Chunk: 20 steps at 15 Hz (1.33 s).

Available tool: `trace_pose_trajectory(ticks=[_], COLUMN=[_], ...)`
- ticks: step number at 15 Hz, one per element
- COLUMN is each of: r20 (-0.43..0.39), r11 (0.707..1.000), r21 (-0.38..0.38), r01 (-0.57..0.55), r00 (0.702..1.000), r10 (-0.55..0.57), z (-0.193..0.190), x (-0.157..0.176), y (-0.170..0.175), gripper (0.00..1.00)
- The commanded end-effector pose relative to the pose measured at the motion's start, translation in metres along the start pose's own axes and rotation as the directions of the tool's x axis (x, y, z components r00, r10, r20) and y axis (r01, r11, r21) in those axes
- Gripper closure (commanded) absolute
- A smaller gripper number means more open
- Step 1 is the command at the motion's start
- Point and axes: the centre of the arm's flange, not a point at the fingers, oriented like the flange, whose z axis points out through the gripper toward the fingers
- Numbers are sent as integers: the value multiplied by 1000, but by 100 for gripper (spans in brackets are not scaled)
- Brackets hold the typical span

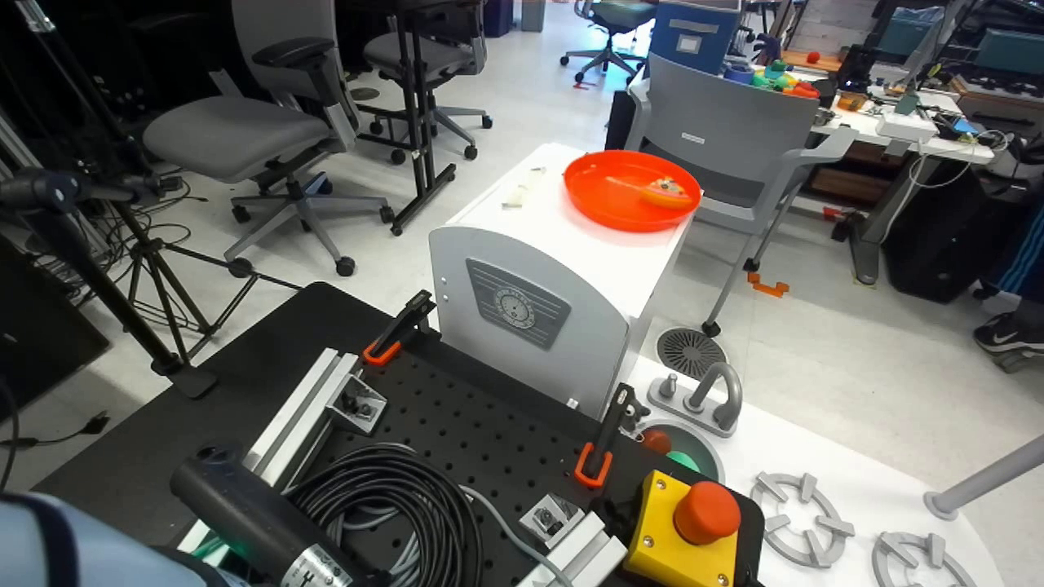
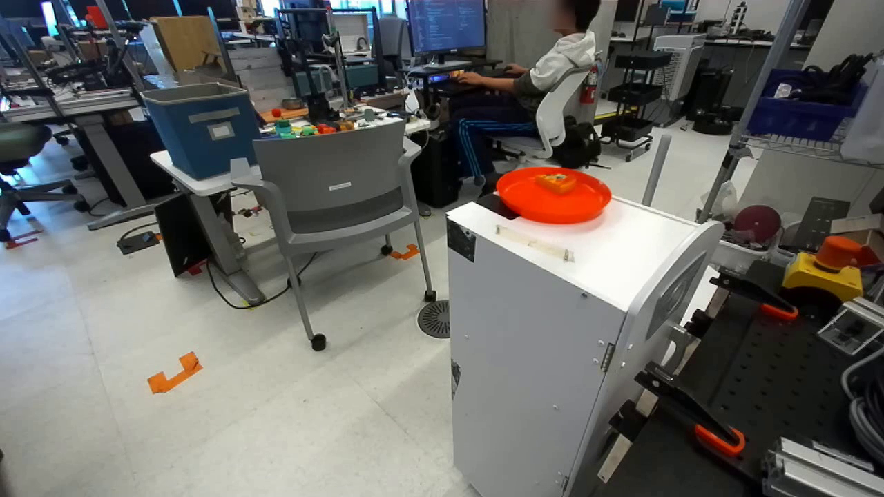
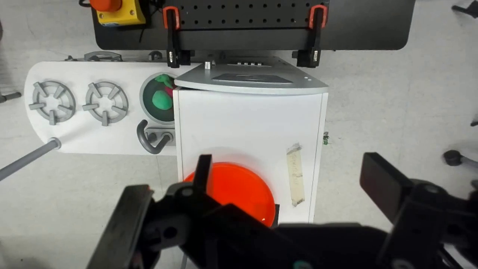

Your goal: Remove the pizza slice from the plate

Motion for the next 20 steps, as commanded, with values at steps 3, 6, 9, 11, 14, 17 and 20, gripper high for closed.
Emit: trace_pose_trajectory(ticks=[3,6,9,11,14,17,20], r20=[-68,-55,-32,-31,-30,-28,-27], r11=[993,990,991,991,991,992,992], r21=[102,119,94,94,94,92,92], r01=[-56,-75,-91,-91,-91,-89,-90], r00=[996,995,995,995,995,995,995], r10=[63,82,94,94,94,92,92], z=[2,1,1,1,2,2,2], x=[-27,-31,-25,-25,-25,-25,-25], y=[37,42,38,38,38,37,37], gripper=[0,0,0,0,0,0,0])
